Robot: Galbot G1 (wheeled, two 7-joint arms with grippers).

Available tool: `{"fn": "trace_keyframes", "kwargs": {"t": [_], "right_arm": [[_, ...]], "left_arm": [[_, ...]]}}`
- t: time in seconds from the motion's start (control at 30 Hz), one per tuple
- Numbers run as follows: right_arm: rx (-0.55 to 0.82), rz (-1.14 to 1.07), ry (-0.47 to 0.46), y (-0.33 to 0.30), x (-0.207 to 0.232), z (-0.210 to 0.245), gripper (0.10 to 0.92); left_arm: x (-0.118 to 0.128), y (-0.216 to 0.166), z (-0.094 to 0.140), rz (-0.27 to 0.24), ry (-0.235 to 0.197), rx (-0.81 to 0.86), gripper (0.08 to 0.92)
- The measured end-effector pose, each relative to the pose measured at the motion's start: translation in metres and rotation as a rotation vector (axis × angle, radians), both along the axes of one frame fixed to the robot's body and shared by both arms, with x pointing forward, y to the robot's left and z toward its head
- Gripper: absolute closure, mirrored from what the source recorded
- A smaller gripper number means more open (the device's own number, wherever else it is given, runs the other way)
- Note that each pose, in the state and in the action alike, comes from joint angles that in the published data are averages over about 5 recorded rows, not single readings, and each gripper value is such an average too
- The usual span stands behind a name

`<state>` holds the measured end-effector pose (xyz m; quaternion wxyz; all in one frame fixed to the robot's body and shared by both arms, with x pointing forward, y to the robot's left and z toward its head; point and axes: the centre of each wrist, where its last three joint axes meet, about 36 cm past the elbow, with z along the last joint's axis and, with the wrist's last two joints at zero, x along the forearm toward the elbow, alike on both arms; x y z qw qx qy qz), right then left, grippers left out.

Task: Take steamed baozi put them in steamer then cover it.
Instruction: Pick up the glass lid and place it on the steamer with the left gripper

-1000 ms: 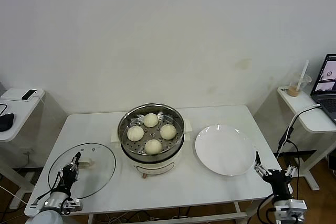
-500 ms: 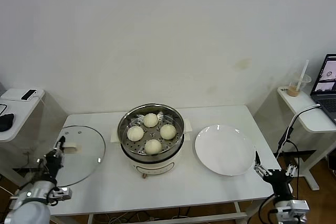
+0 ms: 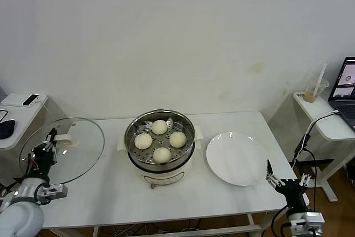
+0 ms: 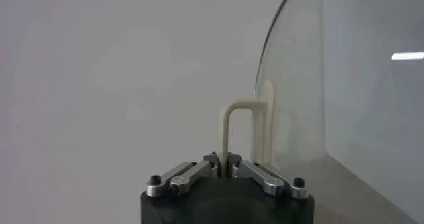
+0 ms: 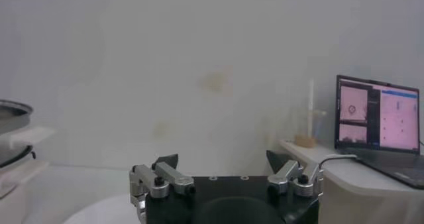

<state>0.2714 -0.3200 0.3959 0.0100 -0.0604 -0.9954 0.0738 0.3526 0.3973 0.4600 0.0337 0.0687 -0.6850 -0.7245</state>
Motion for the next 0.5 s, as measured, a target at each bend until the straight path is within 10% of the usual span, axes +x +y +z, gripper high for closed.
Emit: {"fn": "trace_keyframes", "kwargs": {"t": [0.5], "right_arm": [[-0.027,0.053,0.05,0.019,0.015,-0.012,0.2]], "left_arm": [[0.042,-0.089,0.012,-0.081,0.011,-0.116,0.853]]}}
